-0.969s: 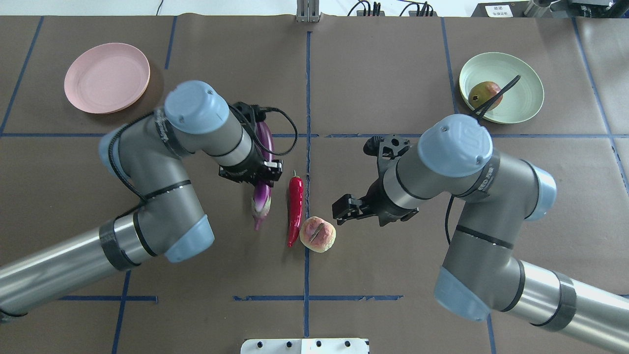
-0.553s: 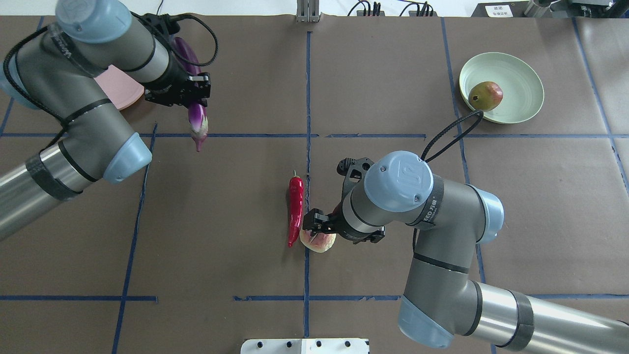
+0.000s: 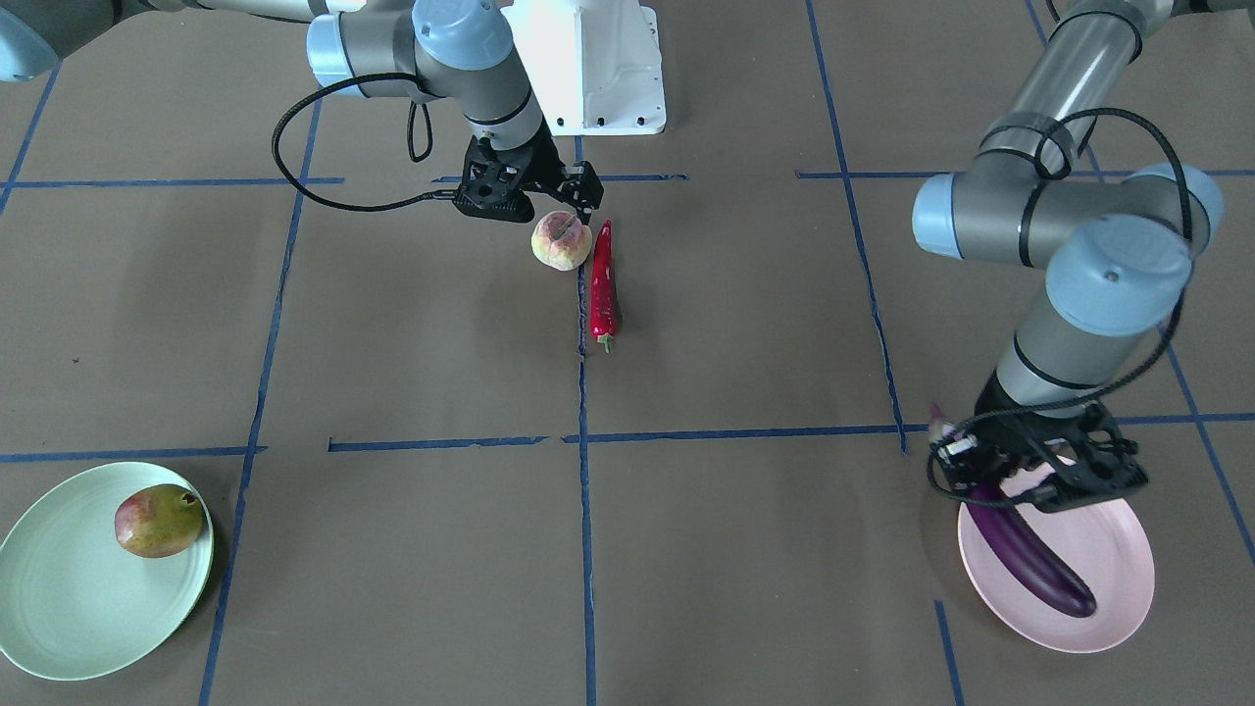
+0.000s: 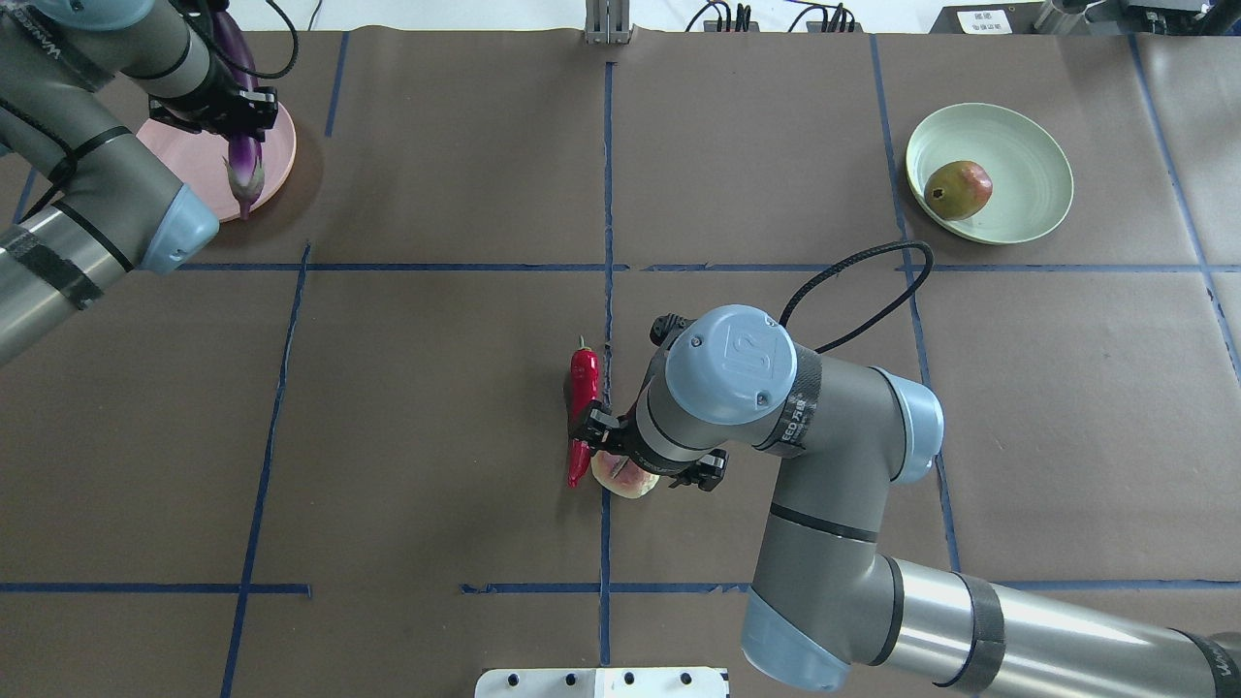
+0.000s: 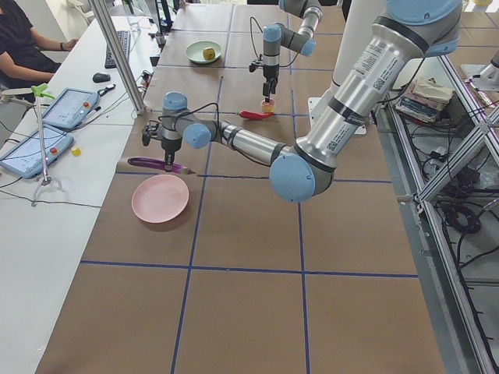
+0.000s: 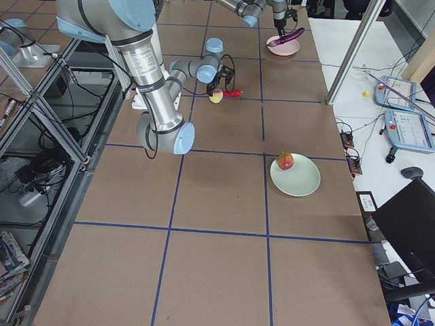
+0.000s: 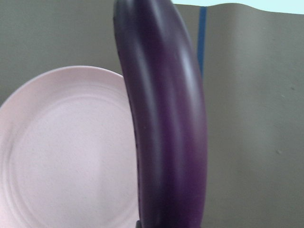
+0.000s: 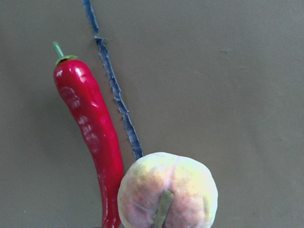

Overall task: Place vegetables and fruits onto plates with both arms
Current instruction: 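Carry the eggplant toward the pink plate while the right grasps the peach, then lower the eggplant onto the pink plate while the right lifts the peach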

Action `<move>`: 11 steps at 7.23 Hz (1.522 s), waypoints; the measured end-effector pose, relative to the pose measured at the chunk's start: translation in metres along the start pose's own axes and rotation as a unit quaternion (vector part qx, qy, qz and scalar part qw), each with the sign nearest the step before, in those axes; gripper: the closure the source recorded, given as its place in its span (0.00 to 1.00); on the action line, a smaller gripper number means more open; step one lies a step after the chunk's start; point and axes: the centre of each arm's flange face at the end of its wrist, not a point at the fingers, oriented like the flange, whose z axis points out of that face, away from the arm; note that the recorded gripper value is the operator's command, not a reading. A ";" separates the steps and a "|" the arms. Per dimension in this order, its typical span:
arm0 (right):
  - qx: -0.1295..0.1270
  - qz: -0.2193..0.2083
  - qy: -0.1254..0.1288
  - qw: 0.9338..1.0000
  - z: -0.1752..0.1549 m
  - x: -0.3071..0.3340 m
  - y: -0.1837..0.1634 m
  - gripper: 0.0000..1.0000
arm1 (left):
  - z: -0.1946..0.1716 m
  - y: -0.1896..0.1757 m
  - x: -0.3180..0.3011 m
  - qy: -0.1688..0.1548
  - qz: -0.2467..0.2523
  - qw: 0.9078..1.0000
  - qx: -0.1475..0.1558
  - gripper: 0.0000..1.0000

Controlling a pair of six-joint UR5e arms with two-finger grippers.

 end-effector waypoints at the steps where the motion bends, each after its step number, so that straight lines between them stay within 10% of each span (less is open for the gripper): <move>1: 0.007 0.014 0.004 1.000 0.002 -0.007 -0.001 0.00 | 0.023 -0.009 -0.029 -0.012 0.014 1.000 0.000 0.01; 6: 0.022 0.041 0.060 0.997 0.026 -0.023 -0.005 0.02 | 0.036 -0.034 -0.089 -0.037 0.054 0.998 -0.002 0.00; 7: 0.025 0.041 0.069 0.996 0.036 -0.024 -0.006 0.65 | 0.033 -0.037 -0.084 -0.035 0.042 0.999 0.001 0.00; 8: 0.028 0.041 0.075 0.996 0.042 -0.027 -0.007 0.94 | 0.023 -0.042 -0.066 -0.020 0.019 1.000 0.003 0.00; 11: 0.036 0.039 0.061 0.997 0.020 -0.026 -0.021 0.98 | -0.020 0.005 0.037 0.095 -0.005 0.994 -0.047 0.00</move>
